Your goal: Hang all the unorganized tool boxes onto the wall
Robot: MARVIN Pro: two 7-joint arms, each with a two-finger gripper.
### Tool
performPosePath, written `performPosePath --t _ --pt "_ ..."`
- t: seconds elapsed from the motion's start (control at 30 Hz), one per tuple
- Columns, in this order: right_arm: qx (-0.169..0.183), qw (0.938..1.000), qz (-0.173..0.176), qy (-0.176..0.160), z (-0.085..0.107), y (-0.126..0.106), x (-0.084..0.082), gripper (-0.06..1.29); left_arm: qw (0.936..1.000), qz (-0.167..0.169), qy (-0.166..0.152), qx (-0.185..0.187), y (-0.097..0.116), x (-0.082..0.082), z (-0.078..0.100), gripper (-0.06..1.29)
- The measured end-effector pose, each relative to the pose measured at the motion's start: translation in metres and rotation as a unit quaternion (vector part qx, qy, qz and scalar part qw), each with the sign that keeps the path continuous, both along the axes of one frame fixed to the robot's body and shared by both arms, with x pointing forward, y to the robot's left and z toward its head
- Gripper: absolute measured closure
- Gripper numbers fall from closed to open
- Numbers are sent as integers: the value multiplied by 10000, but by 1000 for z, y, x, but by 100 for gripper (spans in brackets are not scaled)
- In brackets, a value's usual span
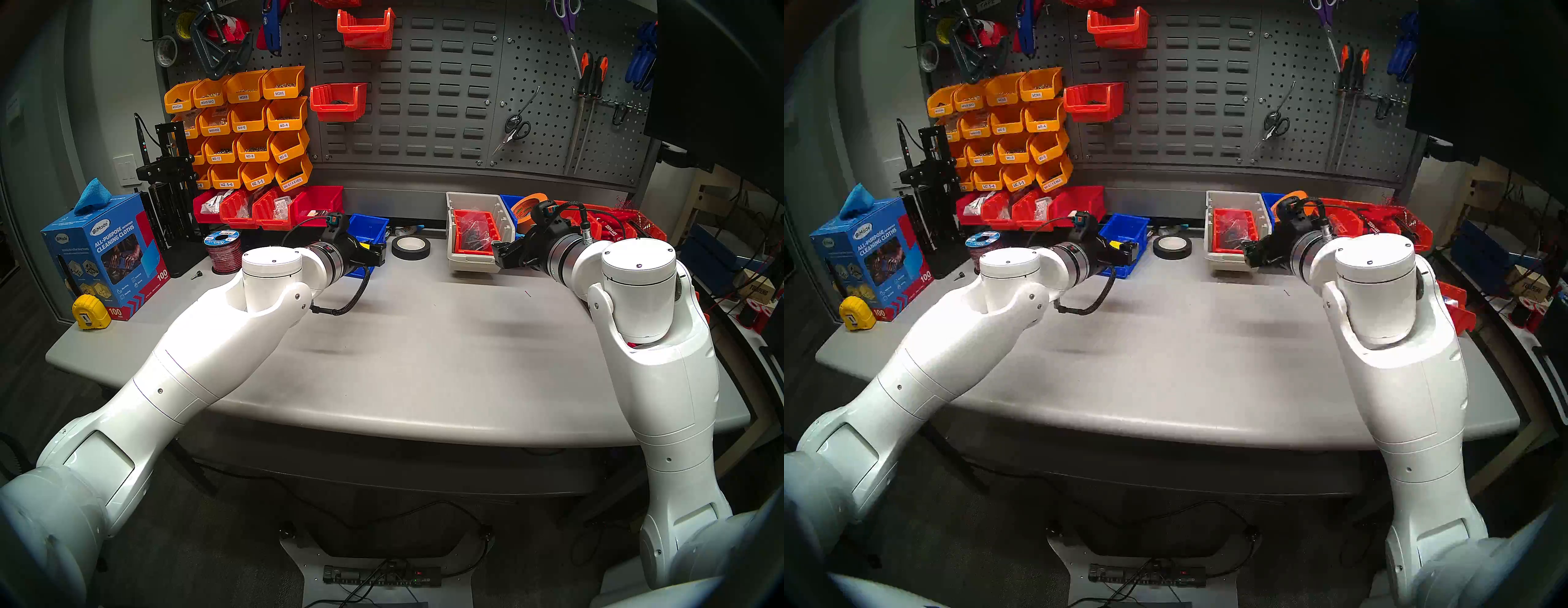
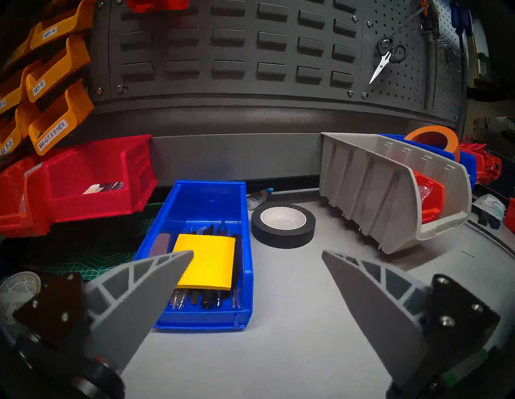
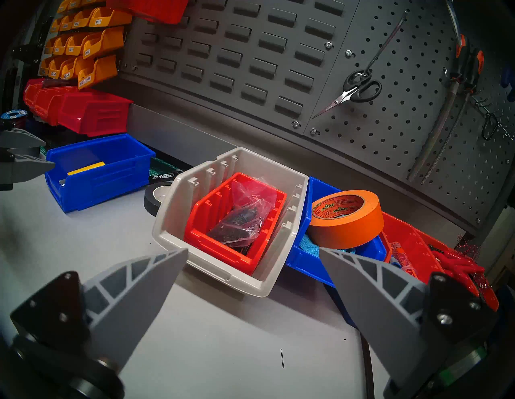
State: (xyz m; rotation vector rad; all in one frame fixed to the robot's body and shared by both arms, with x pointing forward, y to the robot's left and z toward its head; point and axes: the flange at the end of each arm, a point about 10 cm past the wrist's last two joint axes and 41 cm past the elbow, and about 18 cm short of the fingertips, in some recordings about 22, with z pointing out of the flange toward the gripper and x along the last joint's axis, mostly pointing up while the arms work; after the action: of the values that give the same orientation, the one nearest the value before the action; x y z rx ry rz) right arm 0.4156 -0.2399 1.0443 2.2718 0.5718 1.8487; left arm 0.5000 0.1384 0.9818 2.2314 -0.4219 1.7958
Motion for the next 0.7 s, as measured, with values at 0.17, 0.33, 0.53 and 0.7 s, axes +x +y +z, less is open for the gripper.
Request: performPosePath --t 0.17,0.33,0.53,0.7 --pt "0 10000 0 0 0 0 0 0 10000 -35 37 19 -5 2 -6 -2" --pt "0 10000 0 0 0 0 0 0 9999 -38 100 79 -8 6 -16 -2" --pt "0 10000 0 0 0 0 0 0 9996 -52 175 237 -11 15 -33 -2" --pt "0 10000 0 0 0 0 0 0 9992 -43 196 338 -11 24 -42 -2"
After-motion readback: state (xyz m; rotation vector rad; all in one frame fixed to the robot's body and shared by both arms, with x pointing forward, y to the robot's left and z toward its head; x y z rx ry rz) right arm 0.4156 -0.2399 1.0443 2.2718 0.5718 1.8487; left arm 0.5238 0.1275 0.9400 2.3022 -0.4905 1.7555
